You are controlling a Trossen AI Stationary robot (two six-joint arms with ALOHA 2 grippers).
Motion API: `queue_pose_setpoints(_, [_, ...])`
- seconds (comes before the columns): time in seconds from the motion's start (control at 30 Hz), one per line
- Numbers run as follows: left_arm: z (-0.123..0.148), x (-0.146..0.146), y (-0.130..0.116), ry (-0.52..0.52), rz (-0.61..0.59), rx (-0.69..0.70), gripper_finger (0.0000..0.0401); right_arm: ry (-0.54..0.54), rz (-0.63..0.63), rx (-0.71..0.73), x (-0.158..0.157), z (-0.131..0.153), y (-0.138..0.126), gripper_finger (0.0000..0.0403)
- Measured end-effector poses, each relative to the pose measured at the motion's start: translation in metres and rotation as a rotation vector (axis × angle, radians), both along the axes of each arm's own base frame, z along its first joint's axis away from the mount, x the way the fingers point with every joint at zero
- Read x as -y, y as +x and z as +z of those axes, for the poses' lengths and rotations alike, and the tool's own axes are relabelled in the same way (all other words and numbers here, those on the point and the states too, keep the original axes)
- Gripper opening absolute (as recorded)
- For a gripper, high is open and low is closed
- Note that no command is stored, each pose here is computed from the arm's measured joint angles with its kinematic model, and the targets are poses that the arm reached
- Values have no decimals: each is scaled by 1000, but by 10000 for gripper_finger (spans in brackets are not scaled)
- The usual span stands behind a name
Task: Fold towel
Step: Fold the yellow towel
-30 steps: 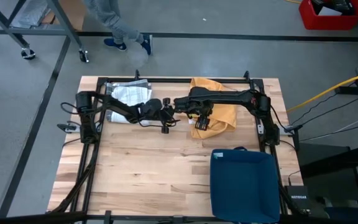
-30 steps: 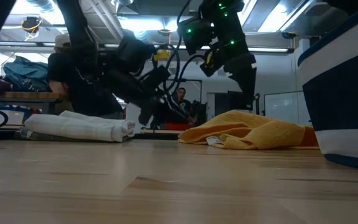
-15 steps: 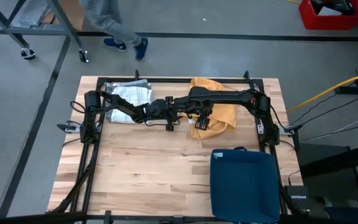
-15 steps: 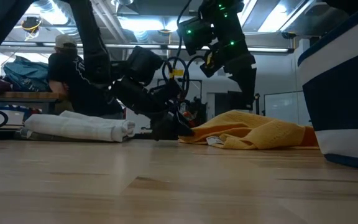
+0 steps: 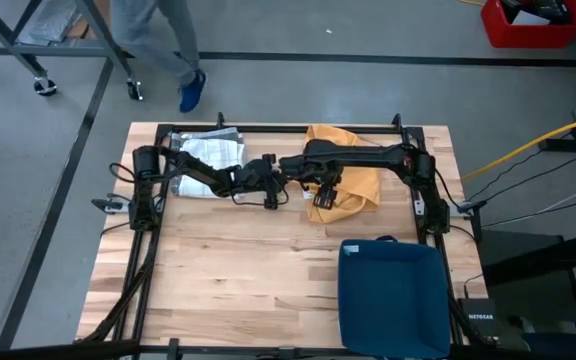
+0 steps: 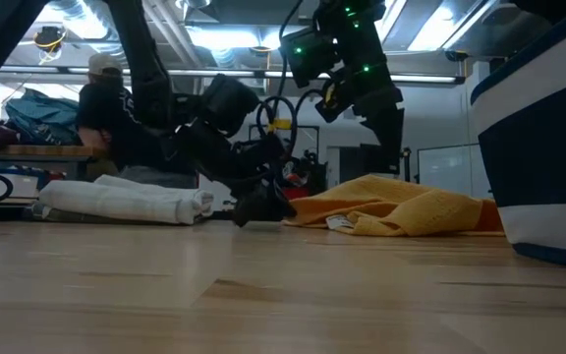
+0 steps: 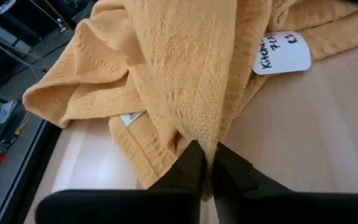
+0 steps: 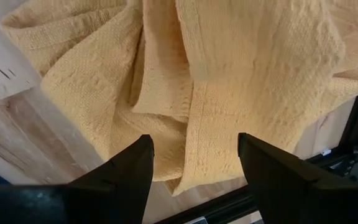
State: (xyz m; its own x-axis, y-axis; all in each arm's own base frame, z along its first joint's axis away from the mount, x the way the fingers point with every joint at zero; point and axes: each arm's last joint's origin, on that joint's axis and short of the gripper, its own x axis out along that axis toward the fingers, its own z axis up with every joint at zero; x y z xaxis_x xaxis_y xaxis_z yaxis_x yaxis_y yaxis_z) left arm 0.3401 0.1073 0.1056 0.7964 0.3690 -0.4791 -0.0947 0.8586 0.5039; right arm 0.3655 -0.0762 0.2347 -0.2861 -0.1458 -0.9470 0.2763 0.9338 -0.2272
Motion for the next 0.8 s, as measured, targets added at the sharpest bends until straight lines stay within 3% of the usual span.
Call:
queue_pose_setpoints(0.2, [31,-1,-3,87,65,53,8,-1,2,9,0,0,1,237])
queue_pose_setpoints(0.5, [108,0,-22,288,106,202,4,-10,4,56,1,-1,5,237])
queue_pose_setpoints(0.67, [135,-3,-35,311,137,269,3,-20,2,108,1,-2,10,237])
queue_pose_setpoints(0.8, [137,-8,-41,306,157,241,3,-27,1,155,2,-2,14,237])
